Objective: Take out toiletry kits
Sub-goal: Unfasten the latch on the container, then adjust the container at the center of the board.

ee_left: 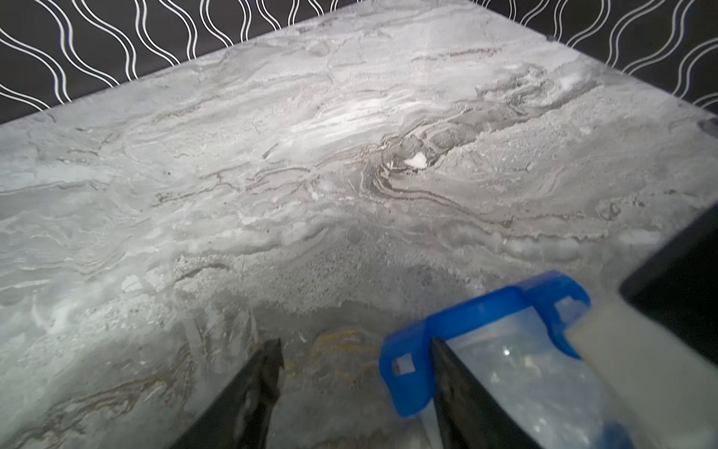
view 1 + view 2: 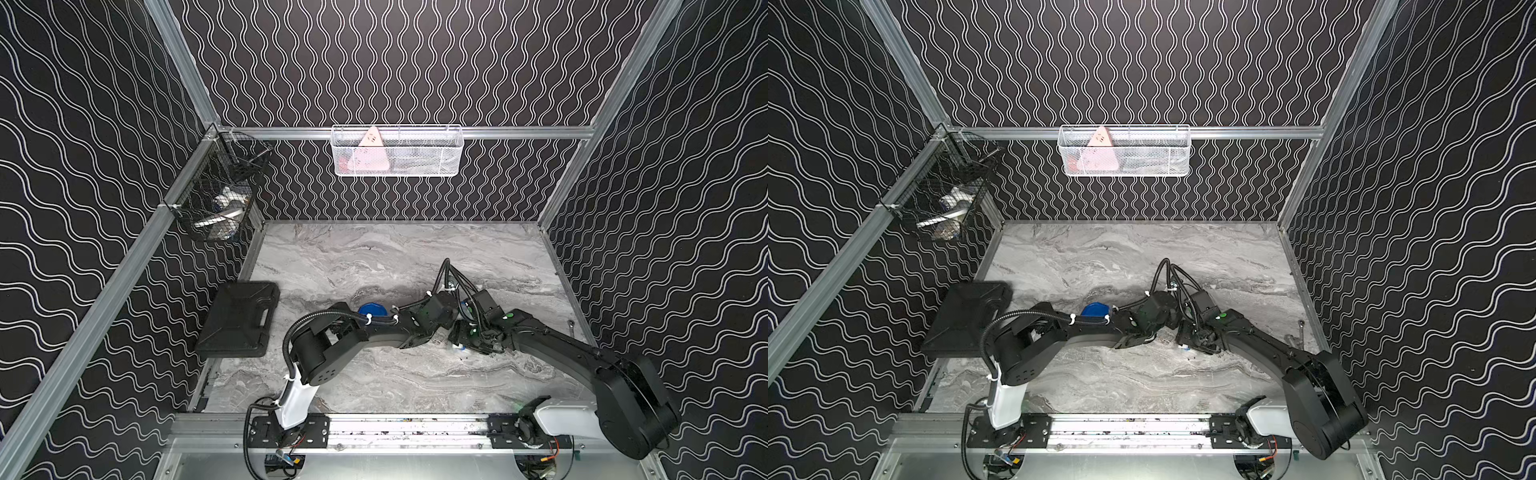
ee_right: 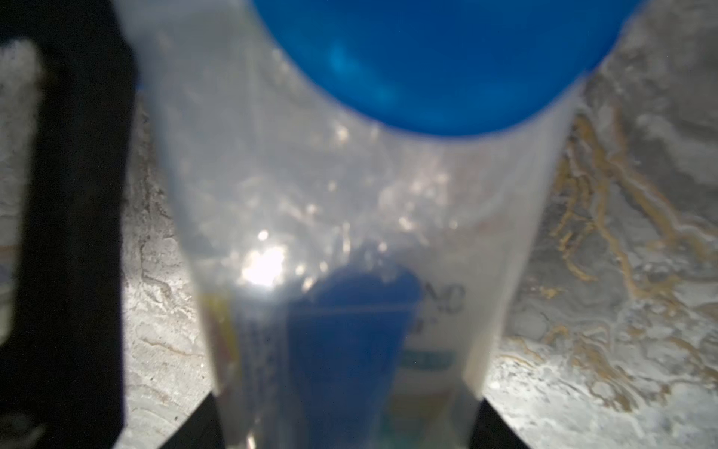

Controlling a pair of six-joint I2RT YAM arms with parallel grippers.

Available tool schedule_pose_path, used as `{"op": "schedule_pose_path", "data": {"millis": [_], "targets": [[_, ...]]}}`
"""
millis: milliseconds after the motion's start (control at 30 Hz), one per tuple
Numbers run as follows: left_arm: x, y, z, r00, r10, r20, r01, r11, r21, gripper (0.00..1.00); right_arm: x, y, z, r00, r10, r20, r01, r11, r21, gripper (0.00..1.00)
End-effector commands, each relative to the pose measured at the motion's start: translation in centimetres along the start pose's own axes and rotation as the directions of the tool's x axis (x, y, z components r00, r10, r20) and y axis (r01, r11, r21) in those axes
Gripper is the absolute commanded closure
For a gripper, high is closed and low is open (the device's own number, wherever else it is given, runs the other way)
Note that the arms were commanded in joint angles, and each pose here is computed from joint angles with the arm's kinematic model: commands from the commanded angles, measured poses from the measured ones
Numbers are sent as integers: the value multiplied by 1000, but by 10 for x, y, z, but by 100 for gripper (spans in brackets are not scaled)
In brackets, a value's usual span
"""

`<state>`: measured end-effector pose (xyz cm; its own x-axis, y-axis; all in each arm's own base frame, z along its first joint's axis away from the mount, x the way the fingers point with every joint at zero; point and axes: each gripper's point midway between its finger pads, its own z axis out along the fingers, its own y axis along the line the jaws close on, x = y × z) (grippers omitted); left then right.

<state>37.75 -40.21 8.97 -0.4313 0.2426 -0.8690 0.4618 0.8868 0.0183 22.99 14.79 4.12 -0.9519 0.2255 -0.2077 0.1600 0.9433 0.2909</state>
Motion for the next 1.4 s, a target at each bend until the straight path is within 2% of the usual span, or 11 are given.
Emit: {"op": "schedule_pose_path", "data": {"millis": [0,133,300,433,533,633,733,933,1033,1200,1367], "targets": [[23,48,5,994,64,-84,-80,974,-213,40,33,-13,-2,989,5,-148,1,999,41,69],[23,78,3,994,27,-104,-58,949,-310,41,33,-19,0,988,34,-151,-25,998,62,69],[18,103,-5,991,-94,-99,56,943,-329,40,26,-13,-6,993,21,-119,-16,999,40,69],[7,94,-13,981,-172,-94,143,957,-254,39,17,1,-15,997,-27,-67,25,999,-27,63],[-1,83,-31,955,-277,-107,255,950,-181,37,-2,-6,-22,999,-47,-15,48,995,86,58],[0,78,-48,928,-345,-142,326,934,-145,38,-15,-12,-28,998,-66,-20,68,969,238,29],[4,78,-65,906,-396,-149,381,917,-123,38,-25,2,-40,992,-122,34,108,953,285,19],[-2,80,-90,899,-403,-171,391,915,-102,38,-37,23,-60,990,-48,134,39,997,69,12],[-5,83,-103,897,-409,-170,397,912,-99,38,-38,23,-58,993,47,108,-38,996,-84,11],[-10,85,-122,895,-418,-157,412,909,-67,37,-58,45,-60,961,249,122,-165,867,-471,9],[-9,81,-126,897,-407,-175,405,913,-45,38,-71,26,-35,913,382,142,-296,862,-411,8]]}}
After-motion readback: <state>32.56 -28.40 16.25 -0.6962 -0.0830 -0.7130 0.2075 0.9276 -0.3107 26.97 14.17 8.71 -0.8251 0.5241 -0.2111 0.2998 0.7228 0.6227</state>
